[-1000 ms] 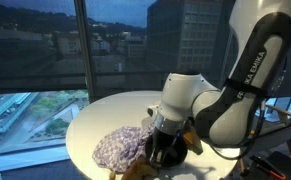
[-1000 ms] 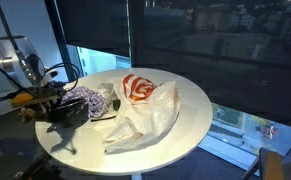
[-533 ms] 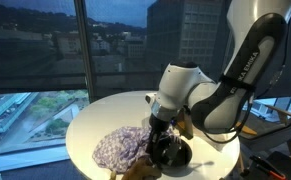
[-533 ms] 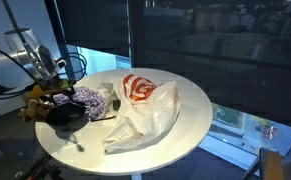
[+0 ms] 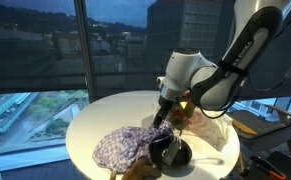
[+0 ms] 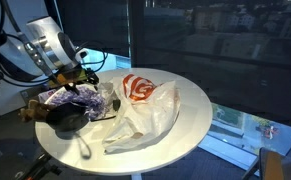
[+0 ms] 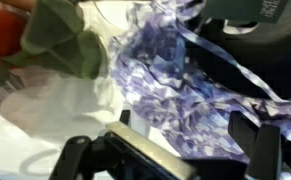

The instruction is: Take all the objects out of the carrier bag

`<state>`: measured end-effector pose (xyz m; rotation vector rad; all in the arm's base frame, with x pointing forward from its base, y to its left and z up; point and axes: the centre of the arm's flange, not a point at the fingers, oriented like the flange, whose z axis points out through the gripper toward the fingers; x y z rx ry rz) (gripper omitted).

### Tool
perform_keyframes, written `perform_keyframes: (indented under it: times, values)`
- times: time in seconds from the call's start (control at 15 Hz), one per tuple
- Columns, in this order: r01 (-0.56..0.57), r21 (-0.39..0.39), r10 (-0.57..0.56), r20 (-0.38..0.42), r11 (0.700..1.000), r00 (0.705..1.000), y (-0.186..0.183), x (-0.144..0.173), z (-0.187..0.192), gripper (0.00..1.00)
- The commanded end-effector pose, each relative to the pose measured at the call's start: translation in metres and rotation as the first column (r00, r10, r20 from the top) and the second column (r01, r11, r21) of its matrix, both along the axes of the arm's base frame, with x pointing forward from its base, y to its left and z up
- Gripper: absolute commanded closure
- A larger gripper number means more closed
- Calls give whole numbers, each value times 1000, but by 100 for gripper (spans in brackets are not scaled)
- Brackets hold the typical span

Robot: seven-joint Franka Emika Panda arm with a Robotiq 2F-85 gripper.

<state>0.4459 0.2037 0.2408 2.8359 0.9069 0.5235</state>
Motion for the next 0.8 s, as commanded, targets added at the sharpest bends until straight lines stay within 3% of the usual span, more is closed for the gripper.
perform_keyframes:
  times: [0.0,0.13,0.4,0.73]
  values:
    - [170,-27,-171,-40,985,984,-44,2,3,0]
    - [264,-36,-265,-57,964,962,-70,8,-7,0]
    - [445,6,-445,-12,895,895,-112,30,-23,0]
    - [577,51,-577,-23,815,817,-143,58,-52,0]
